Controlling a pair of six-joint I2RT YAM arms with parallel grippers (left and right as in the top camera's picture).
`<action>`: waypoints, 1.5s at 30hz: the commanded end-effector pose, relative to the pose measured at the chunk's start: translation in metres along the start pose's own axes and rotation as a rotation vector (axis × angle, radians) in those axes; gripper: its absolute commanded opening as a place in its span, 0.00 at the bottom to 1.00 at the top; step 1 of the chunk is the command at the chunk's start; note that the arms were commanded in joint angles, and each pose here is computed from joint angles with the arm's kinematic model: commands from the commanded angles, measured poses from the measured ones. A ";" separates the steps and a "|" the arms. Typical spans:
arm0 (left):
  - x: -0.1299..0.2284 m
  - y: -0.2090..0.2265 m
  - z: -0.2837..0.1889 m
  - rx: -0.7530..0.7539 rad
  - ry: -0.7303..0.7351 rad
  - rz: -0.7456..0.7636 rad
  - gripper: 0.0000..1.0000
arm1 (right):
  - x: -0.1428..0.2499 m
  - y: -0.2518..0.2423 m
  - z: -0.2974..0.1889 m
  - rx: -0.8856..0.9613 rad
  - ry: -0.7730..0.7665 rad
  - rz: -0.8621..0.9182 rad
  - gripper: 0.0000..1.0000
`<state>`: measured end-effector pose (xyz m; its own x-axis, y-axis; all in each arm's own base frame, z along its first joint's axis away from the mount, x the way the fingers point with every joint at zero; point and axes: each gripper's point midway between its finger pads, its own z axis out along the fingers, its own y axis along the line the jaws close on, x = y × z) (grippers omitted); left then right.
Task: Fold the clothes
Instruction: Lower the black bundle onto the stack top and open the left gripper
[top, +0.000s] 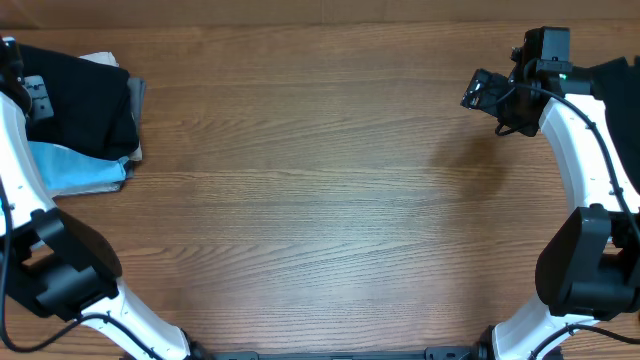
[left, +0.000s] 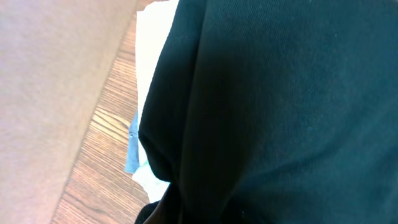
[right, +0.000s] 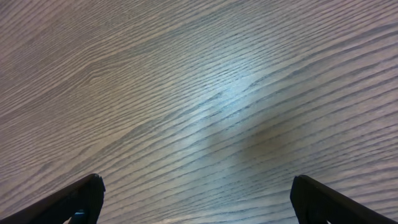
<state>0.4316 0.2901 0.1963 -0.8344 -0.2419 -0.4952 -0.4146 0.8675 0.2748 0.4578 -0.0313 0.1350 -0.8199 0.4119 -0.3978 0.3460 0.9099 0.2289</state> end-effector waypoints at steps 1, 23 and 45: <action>-0.001 0.004 0.021 0.003 0.010 -0.018 0.04 | -0.002 -0.001 -0.001 0.005 -0.007 0.002 1.00; 0.009 0.051 0.026 -0.058 0.009 -0.341 0.54 | -0.002 -0.001 -0.001 0.005 -0.007 0.002 1.00; 0.007 0.010 0.005 0.442 0.002 -0.508 0.04 | -0.002 -0.001 -0.001 0.005 -0.007 0.002 1.00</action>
<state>0.4247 0.2916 0.1775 -0.6255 -0.6305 -0.4595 -0.5804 0.7696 -0.2660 0.4579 -0.0313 0.1351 -0.8197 0.4118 -0.3981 0.3459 0.9099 0.2290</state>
